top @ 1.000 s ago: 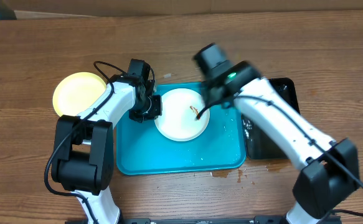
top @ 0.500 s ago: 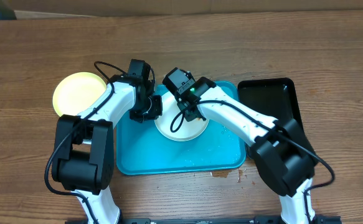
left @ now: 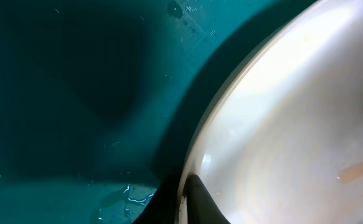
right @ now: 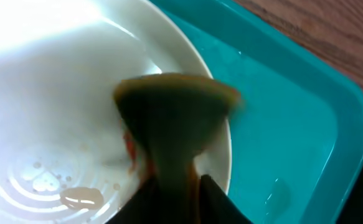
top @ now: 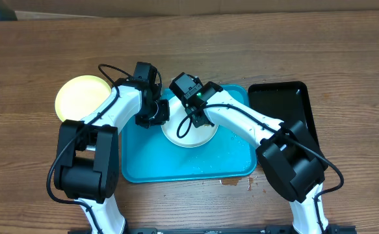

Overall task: Clean dirty plates on tray and stack at the side
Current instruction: 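Bring the sponge over and scrub the white plate with the right gripper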

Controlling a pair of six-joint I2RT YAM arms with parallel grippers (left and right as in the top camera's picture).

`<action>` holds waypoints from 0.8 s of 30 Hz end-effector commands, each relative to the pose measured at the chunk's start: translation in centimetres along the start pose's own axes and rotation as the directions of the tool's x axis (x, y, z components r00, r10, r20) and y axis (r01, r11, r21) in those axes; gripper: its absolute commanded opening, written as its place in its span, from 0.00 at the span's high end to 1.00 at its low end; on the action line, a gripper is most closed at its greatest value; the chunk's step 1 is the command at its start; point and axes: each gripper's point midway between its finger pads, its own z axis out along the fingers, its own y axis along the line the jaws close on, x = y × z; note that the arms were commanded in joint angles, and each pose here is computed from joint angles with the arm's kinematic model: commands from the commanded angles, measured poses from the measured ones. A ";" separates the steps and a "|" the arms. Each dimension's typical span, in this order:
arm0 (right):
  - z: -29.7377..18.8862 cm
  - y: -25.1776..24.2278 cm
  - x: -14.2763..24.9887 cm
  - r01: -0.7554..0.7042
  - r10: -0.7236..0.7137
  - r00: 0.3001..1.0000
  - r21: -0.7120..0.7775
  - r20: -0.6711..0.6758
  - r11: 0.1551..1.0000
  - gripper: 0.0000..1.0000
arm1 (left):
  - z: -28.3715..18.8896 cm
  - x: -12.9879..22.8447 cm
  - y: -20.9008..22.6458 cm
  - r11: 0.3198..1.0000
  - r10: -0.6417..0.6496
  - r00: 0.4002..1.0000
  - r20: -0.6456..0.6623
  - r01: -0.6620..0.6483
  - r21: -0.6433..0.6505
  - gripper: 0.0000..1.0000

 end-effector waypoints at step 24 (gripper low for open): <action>1.8 3.9 4.6 0.055 -0.090 0.985 -0.229 -0.144 0.972 0.96 | 1.6 1.4 0.8 1.000 -0.013 0.998 -0.058 0.012 -0.023 0.90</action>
